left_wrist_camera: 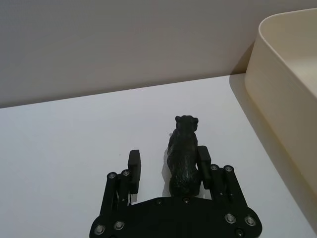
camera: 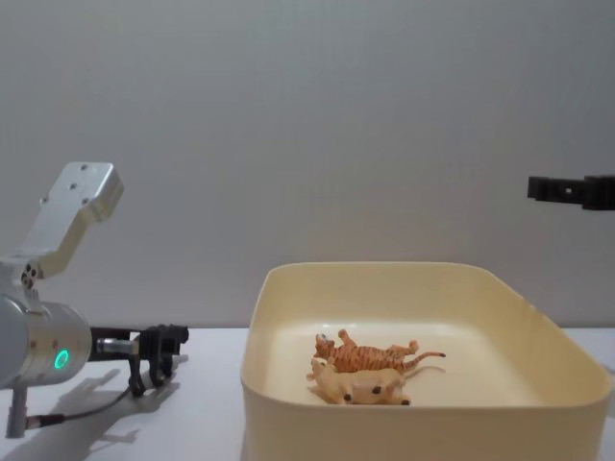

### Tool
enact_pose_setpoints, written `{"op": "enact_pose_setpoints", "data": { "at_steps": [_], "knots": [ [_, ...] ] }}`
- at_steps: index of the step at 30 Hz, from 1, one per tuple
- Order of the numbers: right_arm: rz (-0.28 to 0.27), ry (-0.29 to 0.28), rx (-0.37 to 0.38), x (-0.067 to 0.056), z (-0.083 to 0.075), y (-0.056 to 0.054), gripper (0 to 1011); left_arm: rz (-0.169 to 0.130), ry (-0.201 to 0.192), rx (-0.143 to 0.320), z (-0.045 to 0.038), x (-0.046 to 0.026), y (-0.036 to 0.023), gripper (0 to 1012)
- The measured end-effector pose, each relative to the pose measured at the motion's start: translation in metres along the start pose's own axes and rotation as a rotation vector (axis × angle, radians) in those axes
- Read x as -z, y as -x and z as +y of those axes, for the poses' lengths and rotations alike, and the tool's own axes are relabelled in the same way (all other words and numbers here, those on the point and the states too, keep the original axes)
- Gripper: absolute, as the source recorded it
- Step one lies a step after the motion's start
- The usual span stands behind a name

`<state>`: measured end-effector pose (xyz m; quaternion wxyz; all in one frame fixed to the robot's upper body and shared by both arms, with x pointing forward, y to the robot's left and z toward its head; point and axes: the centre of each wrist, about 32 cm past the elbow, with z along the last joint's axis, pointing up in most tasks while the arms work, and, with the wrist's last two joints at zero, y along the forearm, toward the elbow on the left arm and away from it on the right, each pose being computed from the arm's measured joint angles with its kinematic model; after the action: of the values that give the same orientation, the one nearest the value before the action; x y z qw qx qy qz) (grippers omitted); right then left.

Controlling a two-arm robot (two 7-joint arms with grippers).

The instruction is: Pick up the toy alternately with two hands and place it into the central storage box.

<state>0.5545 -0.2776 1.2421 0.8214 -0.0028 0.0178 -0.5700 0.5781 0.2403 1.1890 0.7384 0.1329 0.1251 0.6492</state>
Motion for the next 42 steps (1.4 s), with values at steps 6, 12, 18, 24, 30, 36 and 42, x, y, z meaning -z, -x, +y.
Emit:
{"op": "enact_pose_setpoints", "data": {
  "at_steps": [6, 12, 18, 24, 30, 36, 42],
  "knots": [
    [0.0, 0.0, 0.0, 0.0, 0.0, 0.0, 1001, 0.006, -0.003, -0.003, -0.0011, 0.0009, -0.0009, 529],
    [0.0, 0.0, 0.0, 0.0, 0.0, 0.0, 1001, 0.008, -0.004, -0.004, -0.0017, 0.0014, -0.0013, 359],
    [0.0, 0.0, 0.0, 0.0, 0.0, 0.0, 1001, -0.004, 0.013, -0.005, -0.0004, -0.002, 0.0011, 313],
    [0.0, 0.0, 0.0, 0.0, 0.0, 0.0, 1001, -0.032, 0.059, -0.001, 0.0027, -0.0129, 0.0076, 314],
    [0.0, 0.0, 0.0, 0.0, 0.0, 0.0, 1001, -0.064, 0.11, 0.024, 0.0058, -0.0285, 0.014, 313],
    [0.0, 0.0, 0.0, 0.0, 0.0, 0.0, 1001, -0.105, 0.154, 0.078, 0.0096, -0.0465, 0.0197, 313],
    [0.0, 0.0, 0.0, 0.0, 0.0, 0.0, 1001, -0.148, 0.18, 0.15, 0.0136, -0.0638, 0.0245, 313]
  ]
}}
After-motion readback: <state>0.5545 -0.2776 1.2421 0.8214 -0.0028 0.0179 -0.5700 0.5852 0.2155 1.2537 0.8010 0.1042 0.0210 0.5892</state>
